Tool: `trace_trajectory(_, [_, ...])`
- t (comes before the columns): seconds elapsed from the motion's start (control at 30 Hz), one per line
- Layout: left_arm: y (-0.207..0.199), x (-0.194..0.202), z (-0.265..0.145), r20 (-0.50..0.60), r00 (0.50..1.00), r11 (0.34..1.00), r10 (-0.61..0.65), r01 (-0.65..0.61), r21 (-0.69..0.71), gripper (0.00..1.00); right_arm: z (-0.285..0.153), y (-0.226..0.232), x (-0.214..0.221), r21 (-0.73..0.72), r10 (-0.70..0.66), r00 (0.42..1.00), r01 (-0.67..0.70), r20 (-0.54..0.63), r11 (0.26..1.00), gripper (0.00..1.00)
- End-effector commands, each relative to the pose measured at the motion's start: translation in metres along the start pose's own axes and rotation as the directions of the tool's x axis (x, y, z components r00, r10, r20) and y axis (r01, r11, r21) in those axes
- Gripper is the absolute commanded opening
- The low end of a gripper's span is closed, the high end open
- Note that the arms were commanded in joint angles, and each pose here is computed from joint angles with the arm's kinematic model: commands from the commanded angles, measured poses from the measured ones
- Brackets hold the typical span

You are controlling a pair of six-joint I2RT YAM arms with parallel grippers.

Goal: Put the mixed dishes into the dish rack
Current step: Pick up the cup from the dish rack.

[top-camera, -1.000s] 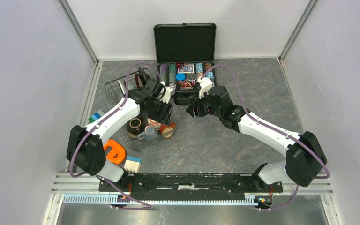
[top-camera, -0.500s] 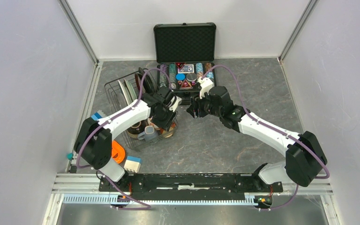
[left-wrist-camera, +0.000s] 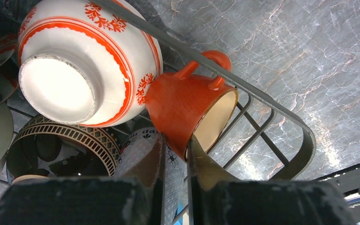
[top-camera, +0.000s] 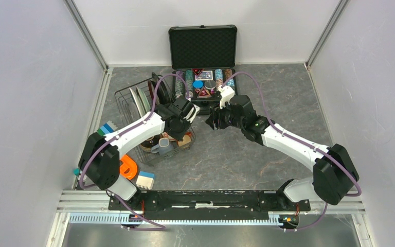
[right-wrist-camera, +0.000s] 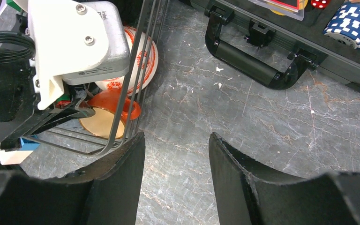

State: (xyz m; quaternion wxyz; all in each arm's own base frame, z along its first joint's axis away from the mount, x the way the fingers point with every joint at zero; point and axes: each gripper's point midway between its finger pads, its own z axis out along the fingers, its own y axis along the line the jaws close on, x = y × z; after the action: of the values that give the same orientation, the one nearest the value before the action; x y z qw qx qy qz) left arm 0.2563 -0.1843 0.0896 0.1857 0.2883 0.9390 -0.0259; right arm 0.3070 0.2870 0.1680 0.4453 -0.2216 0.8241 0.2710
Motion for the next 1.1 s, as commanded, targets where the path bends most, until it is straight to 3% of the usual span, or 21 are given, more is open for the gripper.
trace_trajectory(0.0, [0.015,-0.016,-0.013,0.092,0.995,0.996,-0.049,0.055,-0.063,0.02,-0.004,0.001,-0.010,-0.010,-0.014,0.999,0.015,0.040,1.000,0.57])
trace_trajectory(0.47, [0.017,-0.043,-0.056,0.248,0.964,0.992,-0.099,0.114,-0.047,0.02,-0.004,0.005,-0.014,-0.028,-0.005,0.999,0.006,0.047,1.000,0.58])
trace_trajectory(0.67, [0.025,-0.053,-0.080,0.341,0.929,0.985,-0.146,0.170,-0.043,0.02,-0.004,0.024,-0.019,-0.129,0.023,0.997,-0.013,0.073,0.992,0.64])
trace_trajectory(0.87, [0.028,-0.070,-0.115,0.524,0.837,0.985,-0.158,0.174,0.019,0.02,-0.008,0.051,-0.033,-0.274,0.165,0.980,-0.130,0.108,0.953,0.81])
trace_trajectory(1.07, [0.039,-0.066,-0.125,0.630,0.773,0.989,-0.079,0.138,-0.045,0.02,-0.019,0.072,-0.053,-0.396,0.393,0.916,-0.334,0.076,0.855,0.84])
